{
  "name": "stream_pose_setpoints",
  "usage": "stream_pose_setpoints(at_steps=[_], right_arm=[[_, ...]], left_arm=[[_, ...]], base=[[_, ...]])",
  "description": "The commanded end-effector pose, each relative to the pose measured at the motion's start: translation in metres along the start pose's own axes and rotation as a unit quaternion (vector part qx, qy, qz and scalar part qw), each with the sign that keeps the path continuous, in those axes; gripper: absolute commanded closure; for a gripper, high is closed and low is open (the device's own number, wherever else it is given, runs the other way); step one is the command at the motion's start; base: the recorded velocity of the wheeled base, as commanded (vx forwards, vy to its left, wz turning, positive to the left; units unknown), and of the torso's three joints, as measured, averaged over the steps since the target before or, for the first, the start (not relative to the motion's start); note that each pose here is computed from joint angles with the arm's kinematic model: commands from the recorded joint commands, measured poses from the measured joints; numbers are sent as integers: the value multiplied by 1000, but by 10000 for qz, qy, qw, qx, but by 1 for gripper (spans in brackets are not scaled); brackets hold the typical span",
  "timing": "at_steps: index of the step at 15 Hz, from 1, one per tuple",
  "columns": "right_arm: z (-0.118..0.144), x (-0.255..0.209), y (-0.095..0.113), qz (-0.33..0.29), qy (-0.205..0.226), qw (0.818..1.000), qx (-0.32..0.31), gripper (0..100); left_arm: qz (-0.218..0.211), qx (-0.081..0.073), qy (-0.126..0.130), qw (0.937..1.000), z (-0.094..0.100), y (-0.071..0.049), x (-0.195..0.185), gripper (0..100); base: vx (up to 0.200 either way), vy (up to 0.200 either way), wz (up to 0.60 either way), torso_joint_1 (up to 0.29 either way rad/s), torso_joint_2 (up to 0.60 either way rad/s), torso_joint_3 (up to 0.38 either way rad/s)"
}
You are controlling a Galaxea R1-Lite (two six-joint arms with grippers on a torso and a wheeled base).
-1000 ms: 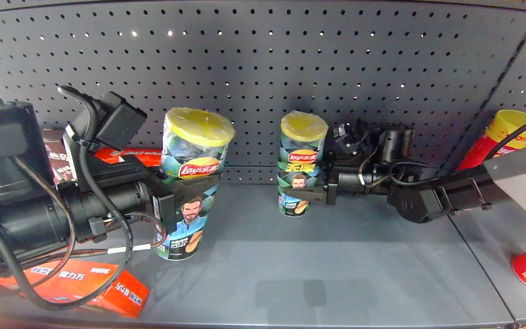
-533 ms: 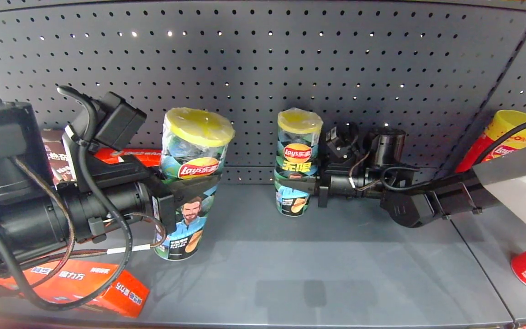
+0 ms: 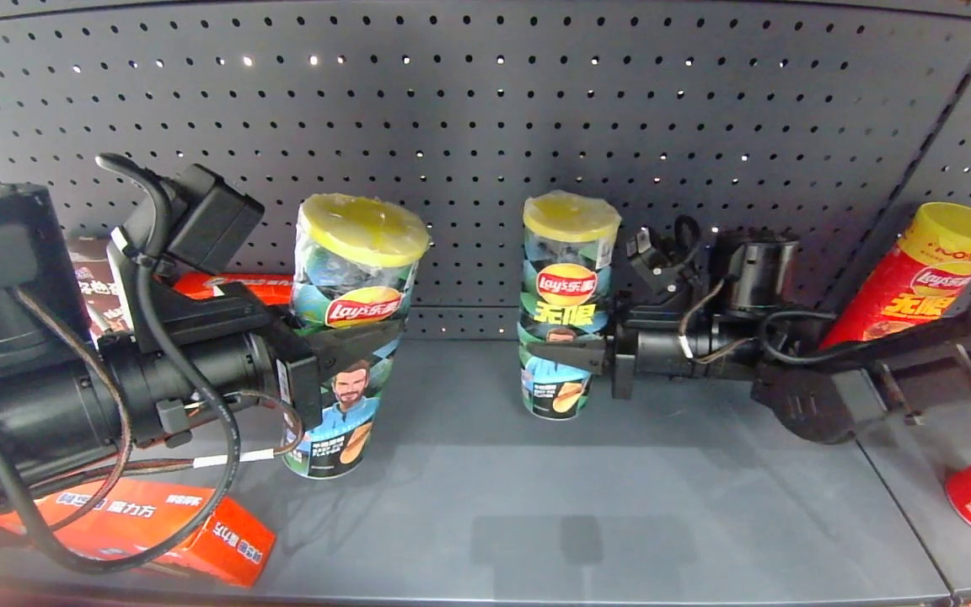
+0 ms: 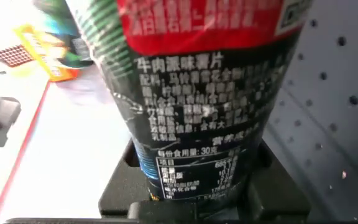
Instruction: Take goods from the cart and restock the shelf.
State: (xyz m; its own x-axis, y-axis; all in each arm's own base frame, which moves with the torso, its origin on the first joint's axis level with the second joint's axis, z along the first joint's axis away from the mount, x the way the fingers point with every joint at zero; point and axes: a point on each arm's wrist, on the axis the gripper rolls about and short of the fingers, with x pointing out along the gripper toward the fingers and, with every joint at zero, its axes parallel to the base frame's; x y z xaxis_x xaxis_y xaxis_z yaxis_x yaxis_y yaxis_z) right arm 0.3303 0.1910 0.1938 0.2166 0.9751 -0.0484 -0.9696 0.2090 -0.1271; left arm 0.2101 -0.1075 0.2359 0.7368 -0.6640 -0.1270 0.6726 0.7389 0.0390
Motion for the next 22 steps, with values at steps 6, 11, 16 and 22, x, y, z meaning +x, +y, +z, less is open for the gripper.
stream_pose_setpoints(at_steps=[6, 11, 16, 22], right_arm=[[13, -76, 121, 78, -138, 9997, -172, 100], [-31, -75, 126, -126, 153, 9998, 78, 100], [-52, -60, 116, -115, 214, 9996, 143, 100], [-60, -50, 113, -48, 196, 9998, 96, 100]], left_arm=[[14, 7, -25, 10000, 2, 0, 0, 100], [31, 13, -46, 10000, 3, 1, 0, 100], [29, 4, -17, 10000, 1, 1, 0, 100], [26, -7, 20, 10000, -1, 0, 0, 100]], base=[[0, 0, 0, 0, 0, 0], [0, 0, 0, 0, 0, 0], [0, 0, 0, 0, 0, 0], [0, 0, 0, 0, 0, 0]])
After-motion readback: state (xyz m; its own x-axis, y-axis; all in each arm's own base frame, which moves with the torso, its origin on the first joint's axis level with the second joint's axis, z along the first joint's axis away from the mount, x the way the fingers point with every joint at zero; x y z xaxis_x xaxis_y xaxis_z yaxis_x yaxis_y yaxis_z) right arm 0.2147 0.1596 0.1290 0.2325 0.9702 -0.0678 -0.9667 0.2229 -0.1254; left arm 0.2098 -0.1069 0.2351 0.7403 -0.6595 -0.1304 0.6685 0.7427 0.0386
